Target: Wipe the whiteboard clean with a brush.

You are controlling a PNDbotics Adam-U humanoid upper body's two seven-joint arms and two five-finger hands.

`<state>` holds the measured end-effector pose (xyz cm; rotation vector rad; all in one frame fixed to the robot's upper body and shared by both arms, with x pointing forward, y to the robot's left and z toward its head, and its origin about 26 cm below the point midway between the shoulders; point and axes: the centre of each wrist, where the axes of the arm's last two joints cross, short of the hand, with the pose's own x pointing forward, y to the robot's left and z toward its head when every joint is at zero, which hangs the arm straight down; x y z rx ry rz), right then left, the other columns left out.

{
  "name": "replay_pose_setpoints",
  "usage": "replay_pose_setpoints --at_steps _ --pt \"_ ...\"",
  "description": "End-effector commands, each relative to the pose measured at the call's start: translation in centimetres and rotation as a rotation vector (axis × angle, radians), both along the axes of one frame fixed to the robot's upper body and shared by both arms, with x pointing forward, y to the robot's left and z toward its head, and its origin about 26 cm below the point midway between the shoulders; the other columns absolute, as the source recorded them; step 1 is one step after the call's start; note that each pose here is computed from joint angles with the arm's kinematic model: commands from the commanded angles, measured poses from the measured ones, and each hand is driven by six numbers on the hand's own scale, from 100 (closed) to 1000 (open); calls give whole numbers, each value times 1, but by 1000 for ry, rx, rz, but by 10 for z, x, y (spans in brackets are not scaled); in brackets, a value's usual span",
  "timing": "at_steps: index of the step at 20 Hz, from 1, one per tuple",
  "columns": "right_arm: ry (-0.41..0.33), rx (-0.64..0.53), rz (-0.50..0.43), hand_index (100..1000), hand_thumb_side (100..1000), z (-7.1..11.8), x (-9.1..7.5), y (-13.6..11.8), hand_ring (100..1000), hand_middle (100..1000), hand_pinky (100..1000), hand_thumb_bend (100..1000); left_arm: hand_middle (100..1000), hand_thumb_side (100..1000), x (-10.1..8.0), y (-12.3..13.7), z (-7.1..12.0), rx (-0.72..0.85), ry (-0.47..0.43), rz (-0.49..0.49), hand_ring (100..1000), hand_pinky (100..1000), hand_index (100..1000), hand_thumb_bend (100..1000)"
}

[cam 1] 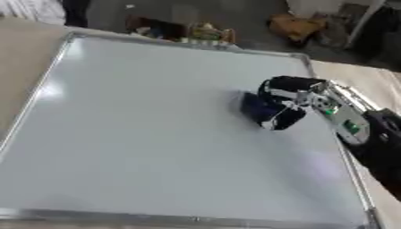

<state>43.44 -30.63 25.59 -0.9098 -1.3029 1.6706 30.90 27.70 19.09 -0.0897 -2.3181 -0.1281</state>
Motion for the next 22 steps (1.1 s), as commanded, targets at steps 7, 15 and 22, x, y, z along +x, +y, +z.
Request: replay_pose_setpoints --at_steps 7,15,22 --pt "-39 18 -98 166 219 4 4 -25 613 234 557 100 466 895 -2 1 9 18 -37 -3 383 526 476 190" --pt "-57 28 -132 177 205 5 6 -34 624 246 565 100 465 894 -2 1 9 20 -39 -4 382 526 476 189" --pt "-71 56 -188 182 199 3 8 -46 624 245 568 100 465 895 -2 1 8 20 -39 -4 382 527 476 189"
